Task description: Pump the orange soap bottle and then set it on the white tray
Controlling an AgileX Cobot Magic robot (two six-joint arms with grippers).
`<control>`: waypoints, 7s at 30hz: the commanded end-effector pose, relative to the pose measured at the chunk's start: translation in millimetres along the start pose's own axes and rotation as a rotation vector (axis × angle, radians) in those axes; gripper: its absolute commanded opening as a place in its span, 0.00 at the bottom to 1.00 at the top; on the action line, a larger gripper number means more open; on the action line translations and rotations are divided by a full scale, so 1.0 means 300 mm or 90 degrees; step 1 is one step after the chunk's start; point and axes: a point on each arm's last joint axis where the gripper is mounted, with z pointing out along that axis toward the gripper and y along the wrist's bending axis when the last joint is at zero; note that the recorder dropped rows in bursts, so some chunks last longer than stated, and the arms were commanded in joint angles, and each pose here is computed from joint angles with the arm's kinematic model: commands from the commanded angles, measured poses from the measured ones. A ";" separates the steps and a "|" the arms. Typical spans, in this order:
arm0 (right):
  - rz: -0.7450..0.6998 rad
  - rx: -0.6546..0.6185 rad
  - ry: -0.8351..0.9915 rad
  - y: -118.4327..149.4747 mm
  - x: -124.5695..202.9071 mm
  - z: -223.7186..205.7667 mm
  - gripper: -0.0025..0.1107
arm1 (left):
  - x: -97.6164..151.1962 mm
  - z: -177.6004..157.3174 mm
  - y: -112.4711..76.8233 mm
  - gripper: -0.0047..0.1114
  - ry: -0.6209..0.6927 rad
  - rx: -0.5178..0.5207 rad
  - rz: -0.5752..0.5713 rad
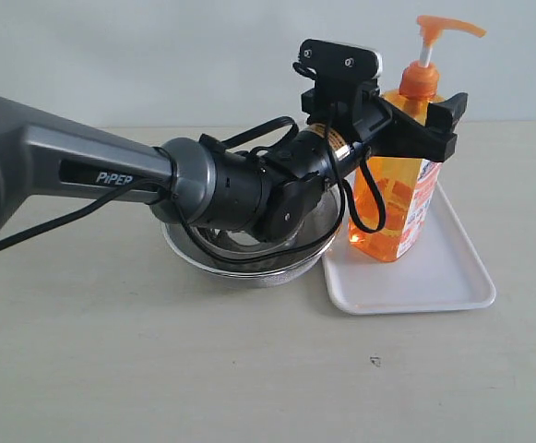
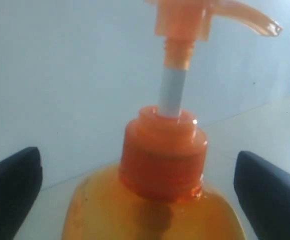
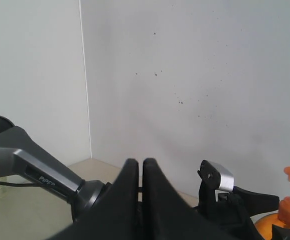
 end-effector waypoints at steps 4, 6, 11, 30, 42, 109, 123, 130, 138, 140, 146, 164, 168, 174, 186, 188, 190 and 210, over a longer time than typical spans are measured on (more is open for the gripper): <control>0.001 -0.001 -0.003 0.002 0.003 -0.004 0.03 | -0.015 0.001 -0.004 0.88 -0.010 0.001 0.001; 0.000 0.000 -0.002 0.002 0.003 -0.004 0.03 | -0.015 0.001 -0.004 0.88 -0.010 0.001 0.001; 0.002 0.000 -0.002 0.002 0.003 -0.004 0.03 | -0.010 0.001 -0.003 0.88 0.001 -0.001 -0.010; 0.001 0.000 -0.002 0.002 0.003 -0.004 0.03 | -0.009 0.000 -0.003 0.88 0.016 -0.003 -0.024; 0.001 -0.003 -0.002 0.003 0.003 -0.004 0.03 | -0.010 0.000 -0.003 0.88 0.019 -0.003 -0.028; 0.001 -0.001 -0.002 0.002 0.003 -0.004 0.03 | -0.353 -0.989 0.026 0.82 0.374 -0.097 -0.151; 0.001 0.001 -0.003 0.001 0.003 -0.004 0.03 | -0.469 -1.138 0.027 0.09 0.317 -0.098 -0.116; 0.001 0.000 -0.002 0.002 0.003 -0.004 0.03 | -0.566 -1.269 0.074 0.09 0.189 -0.181 -0.142; 0.001 0.000 -0.002 0.002 0.003 -0.004 0.03 | -0.574 -1.469 0.066 0.09 0.004 -0.278 -0.145; 0.001 0.000 -0.002 0.002 0.003 -0.004 0.03 | -0.541 -1.502 0.065 0.09 -0.049 -0.300 -0.133; 0.001 -0.001 -0.002 0.002 0.003 -0.004 0.03 | -0.406 -1.548 0.078 0.08 -0.164 -0.345 -0.101; 0.001 -0.003 -0.002 0.003 0.003 -0.004 0.03 | -0.206 -1.553 0.137 0.08 -0.108 -0.465 -0.021; 0.001 0.000 -0.002 0.001 0.003 -0.004 0.03 | -0.185 -1.552 0.140 0.08 -0.045 -0.474 0.015; 0.001 -0.001 -0.002 0.002 0.003 -0.004 0.03 | -0.103 -1.563 0.143 0.08 0.144 -0.494 0.014; 0.001 -0.001 -0.002 0.002 0.003 -0.004 0.03 | -0.090 -1.568 0.144 0.08 0.183 -0.498 0.029; 0.001 -0.001 -0.002 0.002 0.003 -0.004 0.03 | -0.090 -1.568 0.144 0.08 0.183 -0.498 0.029; 0.001 -0.001 -0.002 0.002 0.003 -0.004 0.03 | -0.090 -1.568 0.144 0.08 0.183 -0.498 0.029; 0.001 -0.001 -0.002 0.002 0.003 -0.004 0.03 | -0.090 -1.568 0.144 0.08 0.183 -0.498 0.029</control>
